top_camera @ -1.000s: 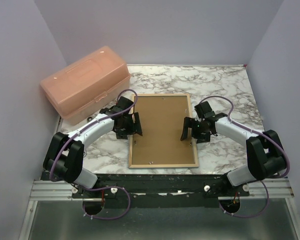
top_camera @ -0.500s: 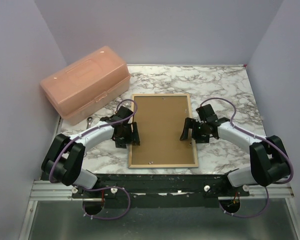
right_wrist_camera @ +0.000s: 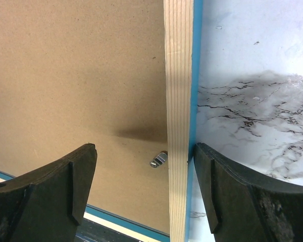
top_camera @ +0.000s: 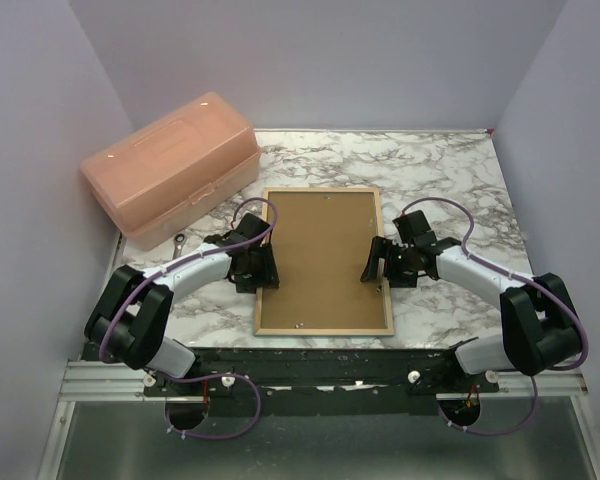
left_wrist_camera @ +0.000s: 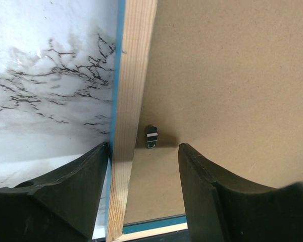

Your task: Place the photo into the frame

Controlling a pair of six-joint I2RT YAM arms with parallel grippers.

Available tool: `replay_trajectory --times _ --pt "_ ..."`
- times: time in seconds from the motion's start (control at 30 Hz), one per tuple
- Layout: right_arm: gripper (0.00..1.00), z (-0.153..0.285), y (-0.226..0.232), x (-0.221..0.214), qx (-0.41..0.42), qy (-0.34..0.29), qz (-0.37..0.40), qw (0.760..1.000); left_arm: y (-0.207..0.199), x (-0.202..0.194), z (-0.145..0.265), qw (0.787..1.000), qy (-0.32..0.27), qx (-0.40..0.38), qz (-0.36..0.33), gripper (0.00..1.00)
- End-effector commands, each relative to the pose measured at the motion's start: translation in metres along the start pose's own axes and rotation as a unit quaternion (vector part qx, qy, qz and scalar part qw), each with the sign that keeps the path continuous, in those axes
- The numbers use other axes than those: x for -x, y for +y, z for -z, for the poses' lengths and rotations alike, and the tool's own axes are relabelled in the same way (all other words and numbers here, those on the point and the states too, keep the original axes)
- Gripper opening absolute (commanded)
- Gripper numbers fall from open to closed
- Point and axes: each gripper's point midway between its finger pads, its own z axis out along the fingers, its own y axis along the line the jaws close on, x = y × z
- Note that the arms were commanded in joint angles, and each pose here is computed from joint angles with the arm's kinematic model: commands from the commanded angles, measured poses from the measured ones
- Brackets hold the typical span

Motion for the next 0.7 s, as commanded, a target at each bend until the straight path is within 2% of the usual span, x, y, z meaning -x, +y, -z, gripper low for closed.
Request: replay_trajectory --times 0.0,0.27,0.5,0.67 --pt "0.84 -0.010 -0.008 -0.023 -0.008 0.040 -0.015 0.999 0.006 0.019 -0.011 0.999 -0.044 0.028 0.005 0.58" --pt "0.85 -0.011 -0.015 -0.022 -0.029 0.041 -0.008 0.999 0.021 0.025 -0.014 0.996 -0.055 0.073 -0.007 0.57" --pt "0.85 -0.013 -0.017 -0.021 -0.033 0.043 -0.005 0.999 0.025 0.019 -0.023 0.996 -0.033 0.083 -0.022 0.35" --pt "0.85 -0.011 -0.012 -0.017 -0.026 0.040 -0.003 0.999 0.028 0.019 -0.017 0.995 -0.035 0.090 -0.031 0.22"
